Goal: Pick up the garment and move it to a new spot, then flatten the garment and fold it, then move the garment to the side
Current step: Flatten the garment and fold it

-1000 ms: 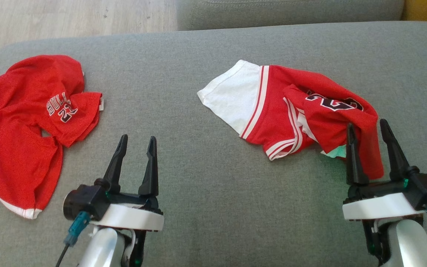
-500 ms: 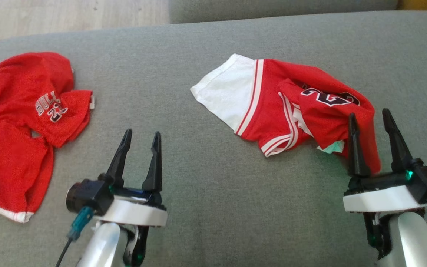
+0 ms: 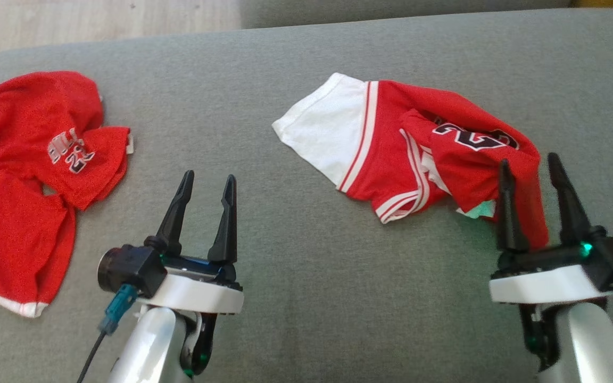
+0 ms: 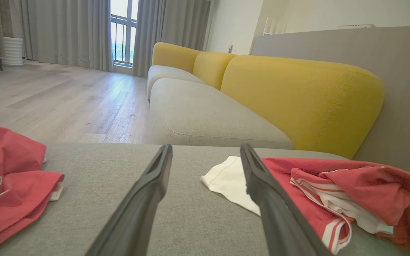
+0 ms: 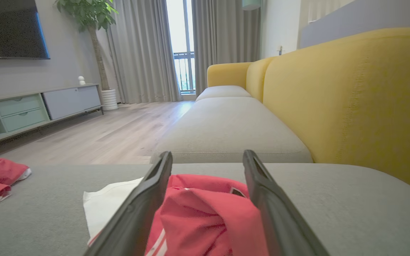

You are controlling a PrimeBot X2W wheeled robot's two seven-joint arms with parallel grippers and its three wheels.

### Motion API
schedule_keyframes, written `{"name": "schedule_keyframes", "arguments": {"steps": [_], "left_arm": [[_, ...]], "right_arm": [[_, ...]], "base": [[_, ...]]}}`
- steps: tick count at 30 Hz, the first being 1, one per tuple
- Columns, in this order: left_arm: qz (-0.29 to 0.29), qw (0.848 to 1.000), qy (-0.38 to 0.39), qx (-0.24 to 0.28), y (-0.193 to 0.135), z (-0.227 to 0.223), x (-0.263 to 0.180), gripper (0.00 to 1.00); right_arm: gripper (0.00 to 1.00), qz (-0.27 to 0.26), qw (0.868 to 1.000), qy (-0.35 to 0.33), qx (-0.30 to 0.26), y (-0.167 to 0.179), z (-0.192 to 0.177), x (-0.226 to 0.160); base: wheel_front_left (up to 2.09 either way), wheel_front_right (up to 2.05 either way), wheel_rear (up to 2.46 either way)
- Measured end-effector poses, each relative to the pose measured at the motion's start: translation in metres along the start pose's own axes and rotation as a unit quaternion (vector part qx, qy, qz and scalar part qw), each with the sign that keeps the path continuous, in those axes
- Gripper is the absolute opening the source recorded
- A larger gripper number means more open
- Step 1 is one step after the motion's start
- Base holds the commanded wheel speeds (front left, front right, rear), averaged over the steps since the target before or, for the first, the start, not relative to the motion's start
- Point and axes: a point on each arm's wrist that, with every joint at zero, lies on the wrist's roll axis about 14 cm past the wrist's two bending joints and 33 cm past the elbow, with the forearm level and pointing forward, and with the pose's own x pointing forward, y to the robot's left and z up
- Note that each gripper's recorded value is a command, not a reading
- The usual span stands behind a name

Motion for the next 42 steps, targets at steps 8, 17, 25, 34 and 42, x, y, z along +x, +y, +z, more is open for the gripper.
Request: {"name": "schedule_keyframes", "arguments": {"steps": [8, 17, 25, 34, 42], "left_arm": [[0.038, 0.999, -0.004, 0.001, 0.022, 0.005, -0.014, 1.00], [0.080, 0.997, 0.002, -0.008, 0.043, 0.002, -0.031, 1.00], [0.120, 0.993, 0.001, -0.007, 0.063, 0.004, -0.048, 1.00], [0.114, 0.993, -0.008, -0.005, 0.058, 0.011, -0.050, 1.00], [0.108, 0.994, -0.009, -0.006, 0.054, 0.011, -0.049, 1.00]], "right_arm": [[1.00, 0.128, 0.991, 0.031, -0.004, 0.083, -0.024, 0.019], [1.00, 0.202, 0.953, 0.214, -0.069, 0.120, -0.119, 0.013], [1.00, 0.185, 0.940, 0.270, -0.092, 0.106, -0.148, 0.020], [0.00, 0.187, 0.944, 0.264, -0.063, 0.115, -0.140, 0.021], [0.00, 0.208, 0.969, 0.129, -0.021, 0.143, -0.066, 0.082]], "base": [[0.00, 0.00, 0.00], [0.00, 0.00, 0.00], [0.00, 0.00, 0.00], [0.00, 0.00, 0.00], [0.00, 0.00, 0.00]]}}
